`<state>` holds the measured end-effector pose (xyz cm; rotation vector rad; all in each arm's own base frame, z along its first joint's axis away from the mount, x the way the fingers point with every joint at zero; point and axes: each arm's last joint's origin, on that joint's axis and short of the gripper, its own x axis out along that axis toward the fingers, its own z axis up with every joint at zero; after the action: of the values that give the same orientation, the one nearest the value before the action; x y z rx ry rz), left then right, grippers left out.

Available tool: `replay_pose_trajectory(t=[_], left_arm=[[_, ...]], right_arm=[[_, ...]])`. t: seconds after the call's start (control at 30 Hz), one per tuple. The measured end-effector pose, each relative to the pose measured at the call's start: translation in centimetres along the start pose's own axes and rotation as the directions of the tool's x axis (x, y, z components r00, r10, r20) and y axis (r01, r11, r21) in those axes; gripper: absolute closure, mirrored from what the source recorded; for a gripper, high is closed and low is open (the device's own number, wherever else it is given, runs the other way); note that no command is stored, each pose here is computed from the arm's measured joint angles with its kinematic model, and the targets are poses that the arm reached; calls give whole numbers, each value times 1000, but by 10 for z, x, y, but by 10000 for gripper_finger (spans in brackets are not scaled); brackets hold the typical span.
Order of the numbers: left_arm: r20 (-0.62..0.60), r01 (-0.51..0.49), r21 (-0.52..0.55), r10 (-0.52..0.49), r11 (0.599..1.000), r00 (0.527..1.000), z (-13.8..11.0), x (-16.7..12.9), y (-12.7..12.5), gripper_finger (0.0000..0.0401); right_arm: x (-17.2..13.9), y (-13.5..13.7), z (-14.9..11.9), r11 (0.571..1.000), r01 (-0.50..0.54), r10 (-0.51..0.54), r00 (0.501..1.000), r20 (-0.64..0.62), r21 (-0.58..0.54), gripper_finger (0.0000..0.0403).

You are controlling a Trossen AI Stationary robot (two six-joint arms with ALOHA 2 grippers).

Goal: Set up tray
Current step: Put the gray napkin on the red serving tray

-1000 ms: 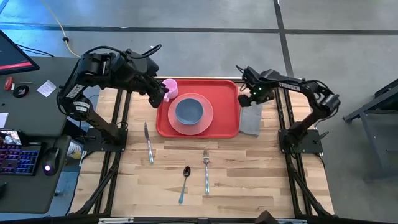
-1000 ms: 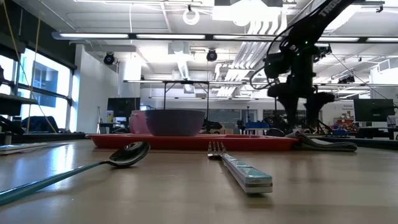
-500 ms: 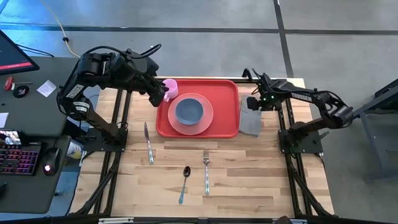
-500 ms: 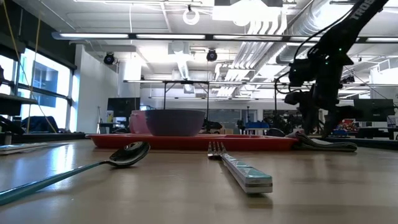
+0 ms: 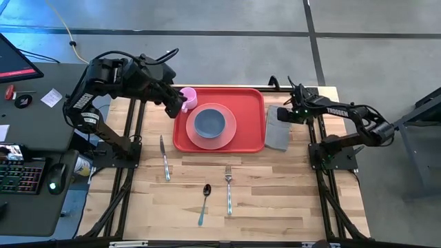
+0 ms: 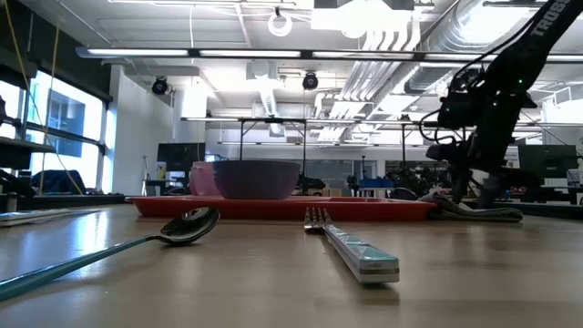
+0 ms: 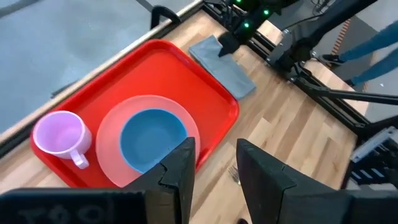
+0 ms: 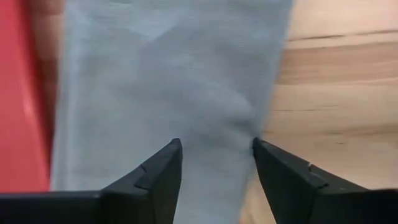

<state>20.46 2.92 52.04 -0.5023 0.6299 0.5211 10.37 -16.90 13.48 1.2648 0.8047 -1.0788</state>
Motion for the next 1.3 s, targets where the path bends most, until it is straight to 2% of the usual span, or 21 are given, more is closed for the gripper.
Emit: replay_pose_trajectory(t=[0.5, 0.73, 1.0, 1.17, 1.3], left_arm=[[-17, 26, -14, -27, 1000, 999, -1, 0, -1, 249], [-28, 42, -40, -43, 998, 999, -1, 0, -1, 249], [-30, 46, -59, -47, 997, 998, -1, 0, -1, 249], [-30, 46, -59, -48, 997, 998, -1, 0, -1, 249], [-30, 45, -59, -47, 997, 998, -1, 0, -1, 249]], right_arm=[[1, -2, 3, 997, 41, -37, 997, 62, -66, 239], [0, 1, 8, 997, 13, -3, 993, 121, -79, 245], [-2, 1, 10, 998, 55, -47, 984, 170, -40, 232], [-1, 0, 11, 995, 89, -94, 972, 213, 33, 229], [6, 3, 10, 996, 89, -90, 978, 190, 16, 235]])
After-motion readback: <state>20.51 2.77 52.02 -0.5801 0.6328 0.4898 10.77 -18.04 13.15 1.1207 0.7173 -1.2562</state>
